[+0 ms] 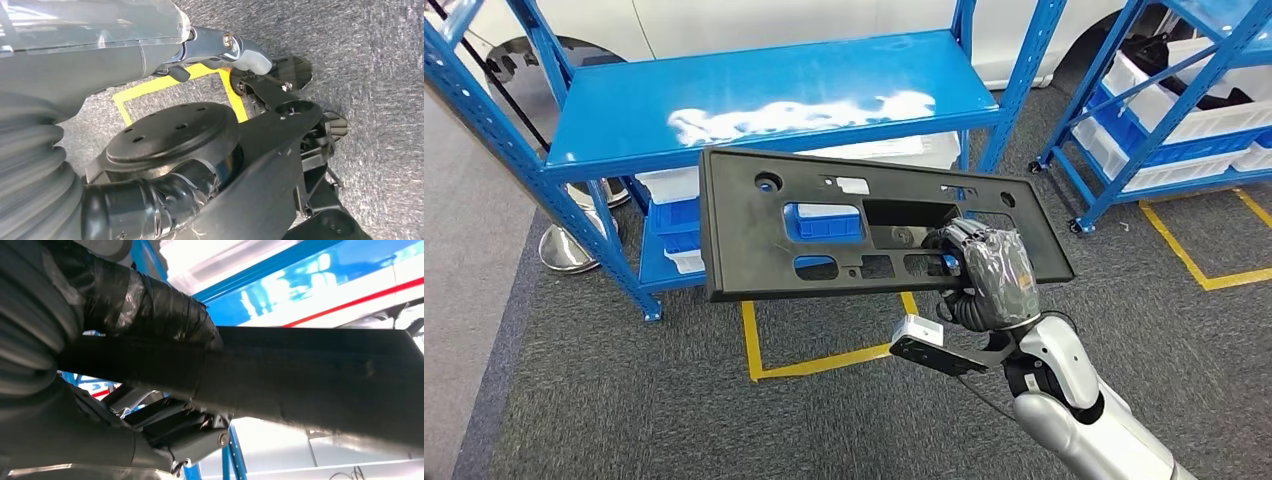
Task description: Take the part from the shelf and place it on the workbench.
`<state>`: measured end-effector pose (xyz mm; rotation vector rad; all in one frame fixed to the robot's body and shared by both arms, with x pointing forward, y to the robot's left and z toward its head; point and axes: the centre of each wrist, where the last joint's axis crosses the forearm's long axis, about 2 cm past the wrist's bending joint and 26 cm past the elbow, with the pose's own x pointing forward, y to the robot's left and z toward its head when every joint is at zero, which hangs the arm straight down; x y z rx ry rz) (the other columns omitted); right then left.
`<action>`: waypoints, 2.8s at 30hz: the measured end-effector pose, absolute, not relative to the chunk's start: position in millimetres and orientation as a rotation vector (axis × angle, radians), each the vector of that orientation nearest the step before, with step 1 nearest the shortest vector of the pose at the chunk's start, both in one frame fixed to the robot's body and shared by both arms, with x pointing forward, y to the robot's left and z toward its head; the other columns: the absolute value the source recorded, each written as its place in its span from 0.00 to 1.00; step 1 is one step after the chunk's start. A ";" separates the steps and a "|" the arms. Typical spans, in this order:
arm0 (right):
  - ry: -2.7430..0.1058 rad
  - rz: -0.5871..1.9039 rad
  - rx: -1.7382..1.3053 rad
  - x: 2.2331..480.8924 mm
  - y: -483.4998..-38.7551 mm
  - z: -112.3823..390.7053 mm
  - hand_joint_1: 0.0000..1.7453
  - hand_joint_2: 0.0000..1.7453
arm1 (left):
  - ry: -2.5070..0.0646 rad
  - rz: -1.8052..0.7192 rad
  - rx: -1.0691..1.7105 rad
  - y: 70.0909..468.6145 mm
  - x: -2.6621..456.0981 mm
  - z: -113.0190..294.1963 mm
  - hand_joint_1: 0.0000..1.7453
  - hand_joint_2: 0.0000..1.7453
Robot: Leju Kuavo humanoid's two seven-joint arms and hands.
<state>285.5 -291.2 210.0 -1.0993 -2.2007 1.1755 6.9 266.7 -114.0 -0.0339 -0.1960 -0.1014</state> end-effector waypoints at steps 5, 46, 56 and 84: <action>-2.190 1.175 -1.105 285.3 -293.9 209.7 1.00 1.00 | -0.204 -0.101 -0.041 265.8 6.6 -114.0 0.00 1.00; -2.121 1.178 -1.116 281.6 -309.0 206.4 1.00 1.00 | -0.203 -0.091 -0.034 266.9 4.8 -114.1 0.00 1.00; -2.115 1.190 -1.134 281.5 -308.0 206.9 1.00 1.00 | -0.193 -0.086 -0.040 268.4 1.7 -114.3 0.00 1.00; -2.034 1.278 -1.378 279.8 -310.3 205.0 1.00 1.00 | -0.195 -0.069 -0.044 265.9 1.9 -114.1 0.00 1.00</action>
